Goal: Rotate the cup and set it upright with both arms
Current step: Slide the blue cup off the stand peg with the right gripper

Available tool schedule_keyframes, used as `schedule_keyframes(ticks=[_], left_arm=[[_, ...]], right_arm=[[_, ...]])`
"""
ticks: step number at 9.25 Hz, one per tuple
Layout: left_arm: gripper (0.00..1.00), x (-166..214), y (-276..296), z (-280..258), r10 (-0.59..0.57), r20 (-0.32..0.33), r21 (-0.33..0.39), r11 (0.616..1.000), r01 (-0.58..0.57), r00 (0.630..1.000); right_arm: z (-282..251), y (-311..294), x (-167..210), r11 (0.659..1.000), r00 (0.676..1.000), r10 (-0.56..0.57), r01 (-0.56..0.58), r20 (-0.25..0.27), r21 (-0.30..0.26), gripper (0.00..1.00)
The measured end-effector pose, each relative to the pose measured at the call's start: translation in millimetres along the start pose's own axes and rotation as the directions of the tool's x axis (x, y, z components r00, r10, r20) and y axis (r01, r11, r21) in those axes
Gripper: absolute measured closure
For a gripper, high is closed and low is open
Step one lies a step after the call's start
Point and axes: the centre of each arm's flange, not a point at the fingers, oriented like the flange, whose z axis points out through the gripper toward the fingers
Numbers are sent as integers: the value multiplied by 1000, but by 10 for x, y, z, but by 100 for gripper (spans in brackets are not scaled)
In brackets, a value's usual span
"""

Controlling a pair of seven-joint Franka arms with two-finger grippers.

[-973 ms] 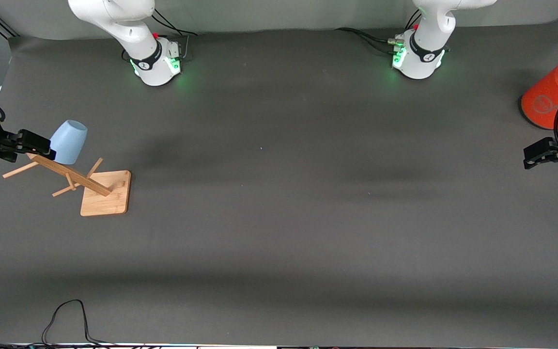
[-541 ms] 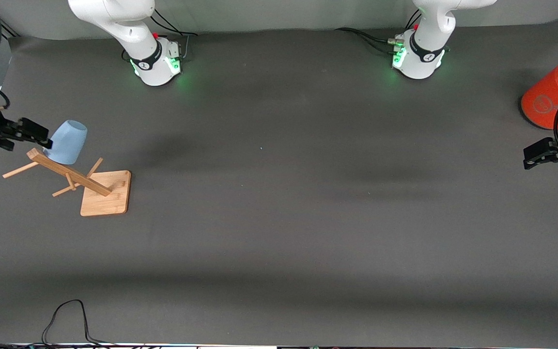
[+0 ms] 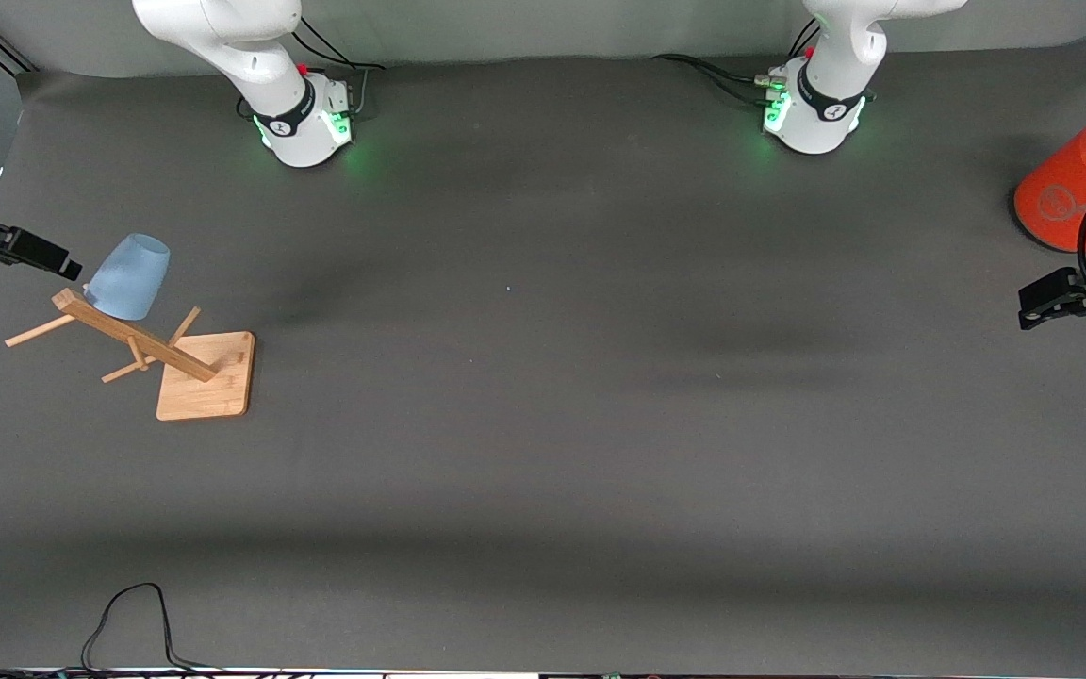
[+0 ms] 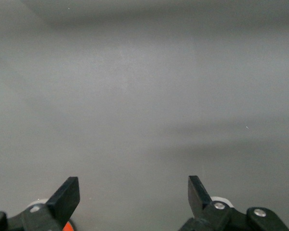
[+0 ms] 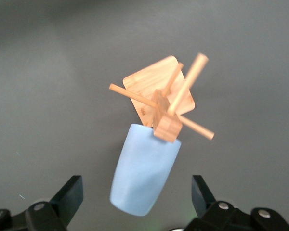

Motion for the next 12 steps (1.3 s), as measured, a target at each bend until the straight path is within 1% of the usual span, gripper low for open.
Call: schedule_keyframes(ticks=[1, 2, 3, 5, 6, 9, 12], left_arm=[[0, 0, -1, 1, 0, 0, 0, 1000, 0, 1000], [0, 0, -2, 2, 0, 0, 0, 1000, 0, 1000], [0, 1, -2, 2, 0, 1, 0, 1000, 0, 1000], [0, 1, -2, 2, 0, 0, 0, 1000, 0, 1000], [0, 1, -2, -1, 0, 0, 0, 1000, 0, 1000], [0, 3, -4, -1, -1, 0, 0, 1000, 1, 1000], [0, 4, -4, -7, -1, -2, 0, 1000, 1, 1000]], right_arm=[[6, -33, -18, 990, 990, 143, -143, 8, 1, 0], [14, -89, -43, 969, 969, 247, -247, 14, -4, 0], [26, -132, -61, 954, 954, 300, -300, 18, -8, 0], [170, -93, -68, 942, 941, 334, -334, 42, -26, 0], [298, -31, -57, 938, 936, 346, -344, 59, -36, 0], [754, 84, -40, 930, 926, 368, -366, 86, -48, 0], [1032, 102, -58, 927, 923, 374, -371, 94, -46, 0]])
